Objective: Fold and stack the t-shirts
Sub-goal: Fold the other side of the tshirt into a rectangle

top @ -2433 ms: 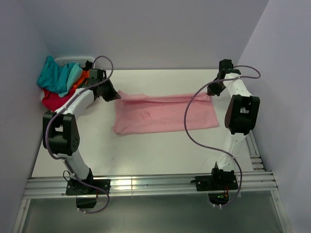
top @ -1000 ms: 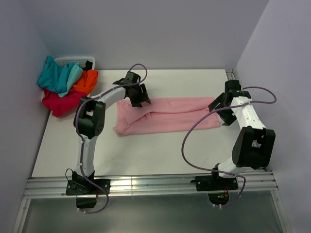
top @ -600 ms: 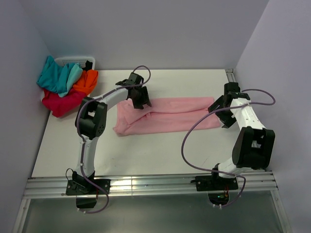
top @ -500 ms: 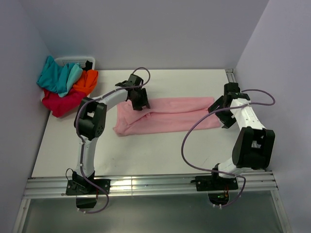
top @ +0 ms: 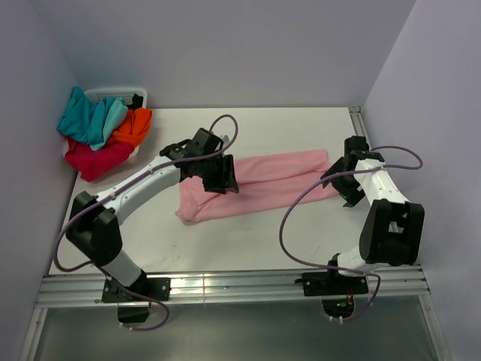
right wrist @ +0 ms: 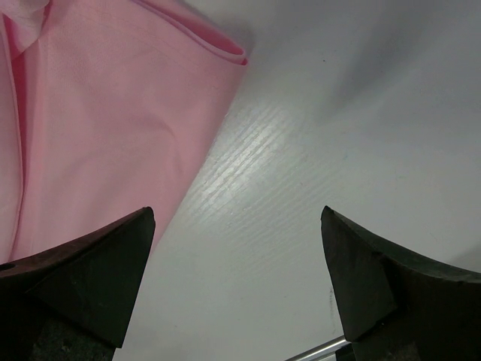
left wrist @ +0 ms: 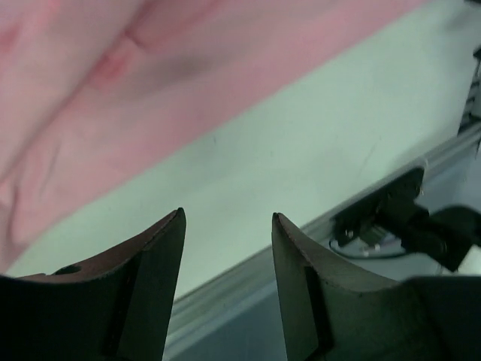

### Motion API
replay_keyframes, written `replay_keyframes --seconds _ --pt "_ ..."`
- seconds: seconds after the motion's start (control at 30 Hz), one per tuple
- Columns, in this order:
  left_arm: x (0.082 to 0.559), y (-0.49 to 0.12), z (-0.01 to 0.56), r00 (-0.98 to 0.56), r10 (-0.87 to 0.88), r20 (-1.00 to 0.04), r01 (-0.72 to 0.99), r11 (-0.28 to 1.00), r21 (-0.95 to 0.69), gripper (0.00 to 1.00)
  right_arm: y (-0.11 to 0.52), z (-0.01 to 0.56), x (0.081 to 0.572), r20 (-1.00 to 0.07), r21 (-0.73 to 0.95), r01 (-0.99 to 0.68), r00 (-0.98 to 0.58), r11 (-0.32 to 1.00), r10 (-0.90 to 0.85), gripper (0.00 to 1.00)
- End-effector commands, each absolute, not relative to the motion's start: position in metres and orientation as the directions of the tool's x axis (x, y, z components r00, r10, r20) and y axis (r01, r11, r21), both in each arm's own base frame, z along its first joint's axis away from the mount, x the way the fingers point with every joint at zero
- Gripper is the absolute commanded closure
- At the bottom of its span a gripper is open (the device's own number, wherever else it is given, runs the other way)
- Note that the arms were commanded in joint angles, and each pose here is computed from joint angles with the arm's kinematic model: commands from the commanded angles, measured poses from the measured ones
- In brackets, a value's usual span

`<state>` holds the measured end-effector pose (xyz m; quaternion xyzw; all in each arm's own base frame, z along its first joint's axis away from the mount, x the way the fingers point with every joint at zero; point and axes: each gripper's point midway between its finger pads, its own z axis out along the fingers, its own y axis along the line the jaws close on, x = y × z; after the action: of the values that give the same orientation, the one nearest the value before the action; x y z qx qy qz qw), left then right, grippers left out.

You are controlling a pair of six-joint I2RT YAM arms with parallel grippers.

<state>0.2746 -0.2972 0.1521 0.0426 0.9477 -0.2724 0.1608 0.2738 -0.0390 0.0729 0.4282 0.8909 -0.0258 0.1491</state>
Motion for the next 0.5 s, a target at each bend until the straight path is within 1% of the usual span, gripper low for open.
replay_keyframes --seconds 0.0,0.03,0.07,0.1,0.13,0.17,0.2,0.23,0.27,0.3,0.33,0.37,0.4,0.43,0.47 --pt "0.227 -0.273 0.139 -0.978 0.078 -0.193 0.164 0.858 -0.487 0.45 -0.048 0.088 0.282 -0.357 0.112 0.767 -0.562 0.631 0.746 0.02" --pt "0.228 -0.257 0.13 -0.973 0.065 -0.22 0.153 0.899 -0.411 0.46 -0.048 0.089 0.283 -0.357 0.116 0.767 -0.56 0.631 0.747 0.02" --pt "0.232 -0.25 0.142 -0.955 0.037 -0.293 0.156 0.906 -0.393 0.45 -0.046 0.089 0.284 -0.353 0.123 0.764 -0.563 0.633 0.747 0.02" --pt "0.237 -0.244 0.145 -0.94 0.017 -0.341 0.154 0.913 -0.378 0.44 -0.045 0.089 0.286 -0.355 0.132 0.762 -0.561 0.634 0.748 0.02" --pt "0.253 -0.247 0.151 -0.913 -0.017 -0.407 0.162 0.902 -0.401 0.44 -0.044 0.088 0.286 -0.351 0.135 0.762 -0.561 0.634 0.749 0.02" --pt "0.269 -0.239 0.154 -0.905 -0.07 -0.42 0.129 0.896 -0.426 0.44 -0.043 0.088 0.287 -0.343 0.144 0.761 -0.561 0.632 0.754 0.02" --pt "0.284 -0.238 0.156 -0.899 -0.104 -0.426 0.115 0.883 -0.456 0.45 -0.041 0.087 0.288 -0.34 0.148 0.76 -0.562 0.633 0.754 0.02" --pt "0.312 -0.228 0.164 -0.883 -0.171 -0.437 0.072 0.87 -0.487 0.48 -0.04 0.084 0.286 -0.333 0.148 0.76 -0.565 0.633 0.755 0.03" --pt "0.328 -0.226 0.145 -0.903 -0.178 -0.391 0.033 0.879 -0.475 0.52 -0.038 0.084 0.286 -0.329 0.154 0.758 -0.566 0.634 0.756 0.03" --pt "0.343 -0.225 0.142 -0.903 -0.182 -0.388 0.02 0.886 -0.463 0.56 -0.038 0.084 0.285 -0.327 0.155 0.758 -0.565 0.633 0.757 0.03" --pt "0.37 -0.228 0.159 -0.882 -0.183 -0.434 0.045 0.884 -0.465 0.6 -0.038 0.084 0.286 -0.328 0.158 0.757 -0.566 0.634 0.756 0.03" --pt "0.379 -0.234 0.135 -0.907 -0.163 -0.387 0.028 0.896 -0.444 0.63 -0.037 0.084 0.285 -0.329 0.156 0.753 -0.57 0.639 0.753 0.03" --pt "0.389 -0.239 0.134 -0.908 -0.162 -0.386 0.032 0.893 -0.448 0.65 -0.039 0.083 0.282 -0.328 0.145 0.754 -0.574 0.64 0.75 0.03" --pt "0.409 -0.248 0.131 -0.907 -0.159 -0.391 0.037 0.892 -0.45 0.72 -0.039 0.084 0.281 -0.33 0.141 0.754 -0.575 0.641 0.749 0.03" --pt "0.414 -0.251 0.127 -0.914 -0.154 -0.374 0.032 0.894 -0.446 0.79 -0.039 0.084 0.281 -0.334 0.139 0.749 -0.58 0.648 0.743 0.03"
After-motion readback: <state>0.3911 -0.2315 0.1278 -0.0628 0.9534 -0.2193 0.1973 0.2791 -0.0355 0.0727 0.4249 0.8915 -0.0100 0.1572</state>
